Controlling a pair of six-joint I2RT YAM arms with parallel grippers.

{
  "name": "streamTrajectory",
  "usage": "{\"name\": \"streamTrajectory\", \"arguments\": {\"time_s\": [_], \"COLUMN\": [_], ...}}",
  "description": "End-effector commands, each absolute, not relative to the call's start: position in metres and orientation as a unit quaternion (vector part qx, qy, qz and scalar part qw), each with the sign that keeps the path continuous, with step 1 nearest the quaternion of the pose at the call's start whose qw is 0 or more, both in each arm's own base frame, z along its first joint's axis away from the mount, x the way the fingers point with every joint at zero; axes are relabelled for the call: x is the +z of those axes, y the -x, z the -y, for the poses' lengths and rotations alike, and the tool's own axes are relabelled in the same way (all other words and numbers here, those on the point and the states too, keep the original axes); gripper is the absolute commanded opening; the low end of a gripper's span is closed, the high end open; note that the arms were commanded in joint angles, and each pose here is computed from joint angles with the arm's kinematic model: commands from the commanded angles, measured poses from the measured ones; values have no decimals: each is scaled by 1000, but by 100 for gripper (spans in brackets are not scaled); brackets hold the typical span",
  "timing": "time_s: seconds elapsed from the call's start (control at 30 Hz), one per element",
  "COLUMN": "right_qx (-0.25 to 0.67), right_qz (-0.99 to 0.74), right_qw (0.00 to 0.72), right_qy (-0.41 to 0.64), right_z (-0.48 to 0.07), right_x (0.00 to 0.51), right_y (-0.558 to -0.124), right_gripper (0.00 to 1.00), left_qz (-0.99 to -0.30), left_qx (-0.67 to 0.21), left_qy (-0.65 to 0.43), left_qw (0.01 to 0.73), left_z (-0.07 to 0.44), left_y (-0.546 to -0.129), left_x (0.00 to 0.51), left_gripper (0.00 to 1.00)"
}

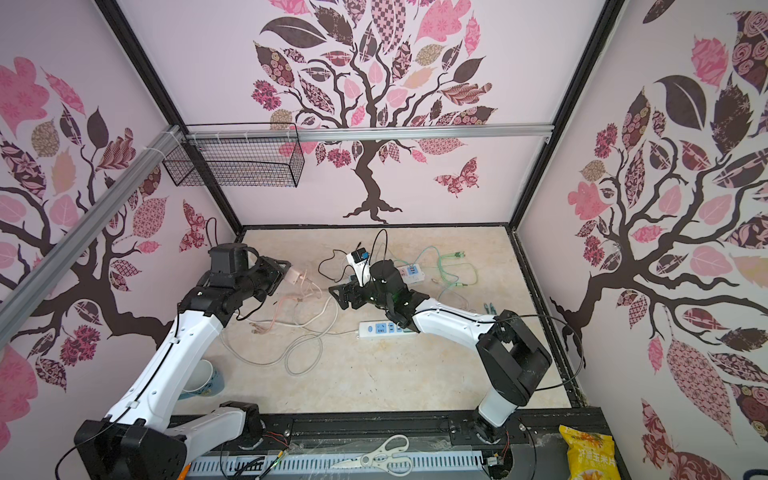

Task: Insert the plug
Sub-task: 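Lift the pink charger high with the left gripper while right gripper approaches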

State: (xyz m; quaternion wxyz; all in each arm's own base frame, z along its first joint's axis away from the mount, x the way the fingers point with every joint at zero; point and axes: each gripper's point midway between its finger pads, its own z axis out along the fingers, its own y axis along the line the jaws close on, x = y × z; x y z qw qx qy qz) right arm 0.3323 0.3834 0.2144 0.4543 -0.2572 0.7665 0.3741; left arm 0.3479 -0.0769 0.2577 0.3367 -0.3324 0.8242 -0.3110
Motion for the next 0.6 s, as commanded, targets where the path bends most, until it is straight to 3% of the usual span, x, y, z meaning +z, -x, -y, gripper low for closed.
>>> {"name": "streamTrajectory", "arguments": {"time_s": [0.0,0.13,0.33,0.47,0.57], "right_qx": [312,325,431,460,463], "right_qz": [-758,-751,-666,-647,-663], "right_qw": [479,471,433,426,436], "right_qy": [314,331,428,434,396], "right_z": [-395,-416,-451,-462,-472], "right_x": [205,206,205,203,202], "right_y": [-354,-365,-327,-323,-344], "right_gripper": [86,84,83,84,82], "left_qz": [-821,-822,-826,-824,-822], "left_qx": [-354,-359,-367,-378,-389], "left_qy": [269,257,235,224,215], "left_qw": [358,361,358,358,354], "left_z": [94,95,101,104,109], "left_y": [-346,-341,-333,-329,-326], "left_x": [292,300,308,313,316], "left_gripper": [0,0,0,0,0]}}
